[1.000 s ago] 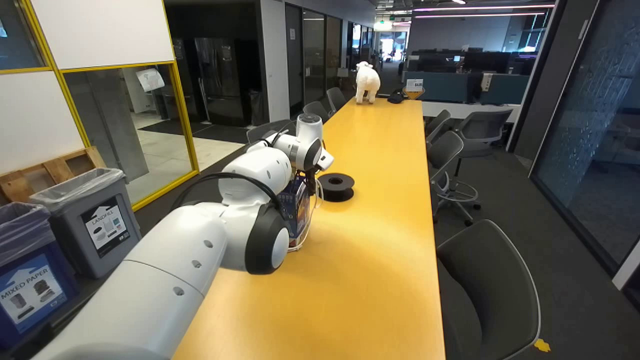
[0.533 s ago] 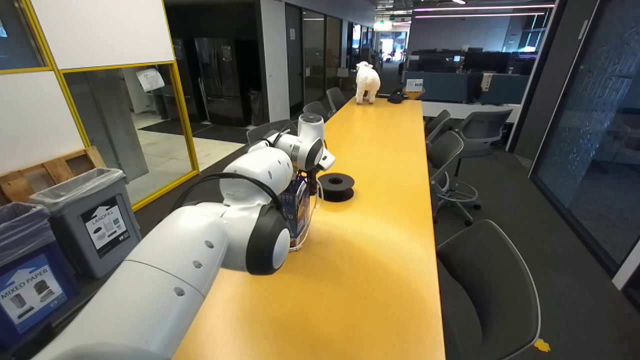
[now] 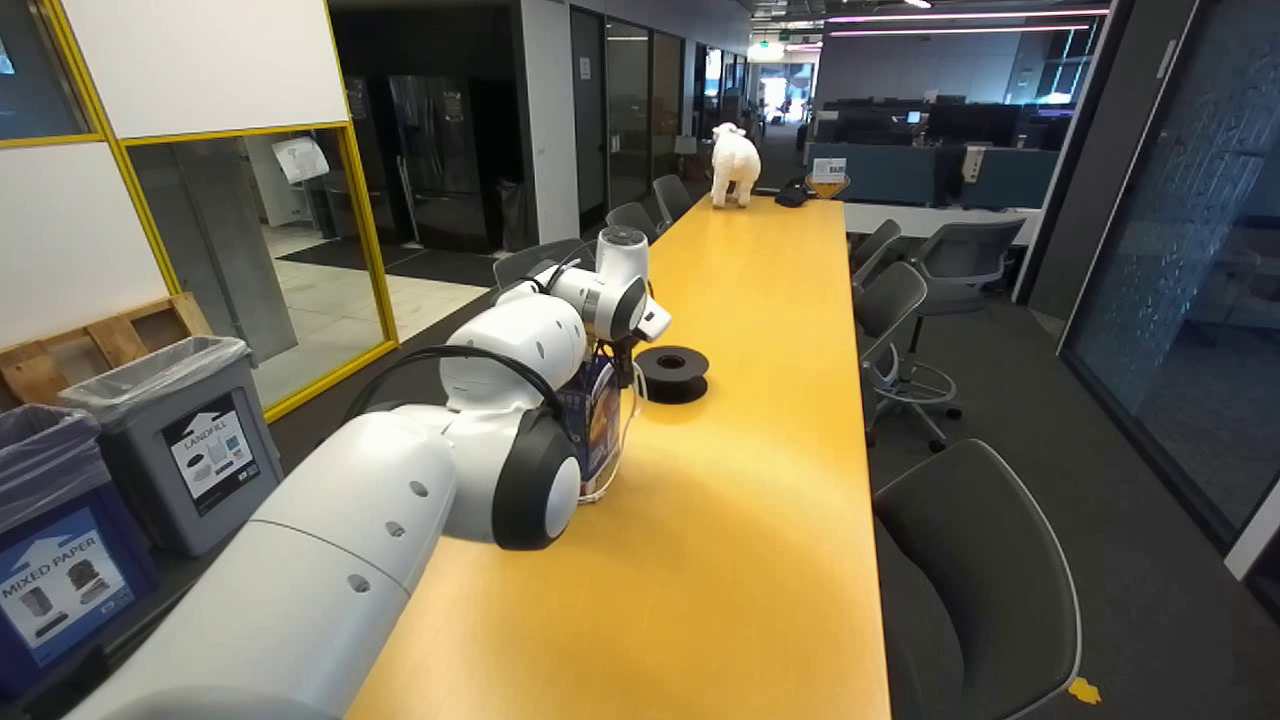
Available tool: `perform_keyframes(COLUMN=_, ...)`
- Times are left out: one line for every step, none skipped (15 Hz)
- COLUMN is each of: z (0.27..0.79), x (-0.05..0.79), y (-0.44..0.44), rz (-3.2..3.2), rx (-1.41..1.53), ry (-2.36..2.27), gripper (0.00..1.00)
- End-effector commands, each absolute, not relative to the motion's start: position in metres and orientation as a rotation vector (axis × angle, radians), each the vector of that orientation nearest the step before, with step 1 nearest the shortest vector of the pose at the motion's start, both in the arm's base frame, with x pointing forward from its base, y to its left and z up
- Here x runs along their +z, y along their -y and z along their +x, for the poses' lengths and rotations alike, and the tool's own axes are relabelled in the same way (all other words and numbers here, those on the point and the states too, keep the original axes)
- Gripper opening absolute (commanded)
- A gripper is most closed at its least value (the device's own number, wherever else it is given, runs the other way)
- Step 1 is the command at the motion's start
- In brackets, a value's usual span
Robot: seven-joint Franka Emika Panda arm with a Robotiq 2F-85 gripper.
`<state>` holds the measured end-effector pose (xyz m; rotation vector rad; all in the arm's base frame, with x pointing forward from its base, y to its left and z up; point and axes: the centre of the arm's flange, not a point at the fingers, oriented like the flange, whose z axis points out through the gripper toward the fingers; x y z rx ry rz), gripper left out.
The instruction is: Place the two white ropes inside the blue box
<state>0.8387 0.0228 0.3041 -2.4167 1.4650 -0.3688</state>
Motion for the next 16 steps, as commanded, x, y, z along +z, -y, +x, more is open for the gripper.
perform_keyframes(z=0.905, x=0.313, y=-0.021, rz=-2.427, rx=-0.360, ry=-1.432, gripper=0.27)
perform_keyframes(z=0.904, x=0.314, y=-0.020, rz=-2.429, rx=-0.362, ry=-1.430, gripper=0.19)
perform_keyframes(z=0.903, x=0.315, y=-0.019, rz=-2.431, rx=-0.365, ry=-1.428, gripper=0.13)
perform_keyframes(z=0.902, x=0.317, y=-0.018, rz=-2.432, rx=-0.368, ry=-1.428, gripper=0.08)
perform_keyframes(z=0.900, x=0.319, y=-0.016, rz=-2.433, rx=-0.373, ry=-1.428, gripper=0.05)
perform_keyframes(z=0.898, x=0.322, y=-0.015, rz=-2.432, rx=-0.379, ry=-1.429, gripper=0.03)
perform_keyframes(z=0.896, x=0.325, y=-0.015, rz=-2.432, rx=-0.385, ry=-1.428, gripper=0.02)
perform_keyframes(z=0.892, x=0.329, y=-0.014, rz=-2.431, rx=-0.395, ry=-1.426, gripper=0.02)
perform_keyframes(z=0.889, x=0.333, y=-0.014, rz=-2.431, rx=-0.401, ry=-1.423, gripper=0.05)
perform_keyframes(z=0.885, x=0.338, y=-0.015, rz=-2.431, rx=-0.417, ry=-1.419, gripper=0.05)
perform_keyframes(z=0.883, x=0.343, y=-0.016, rz=-2.430, rx=-0.429, ry=-1.415, gripper=0.07)
perform_keyframes(z=0.878, x=0.350, y=-0.017, rz=-2.428, rx=-0.443, ry=-1.407, gripper=0.06)
perform_keyframes(z=0.874, x=0.357, y=-0.018, rz=-2.425, rx=-0.457, ry=-1.399, gripper=0.07)
perform_keyframes(z=0.867, x=0.367, y=-0.020, rz=-2.421, rx=-0.476, ry=-1.387, gripper=0.05)
perform_keyframes(z=0.863, x=0.376, y=-0.023, rz=-2.417, rx=-0.493, ry=-1.376, gripper=0.06)
perform_keyframes(z=0.855, x=0.387, y=-0.028, rz=-2.409, rx=-0.520, ry=-1.365, gripper=0.05)
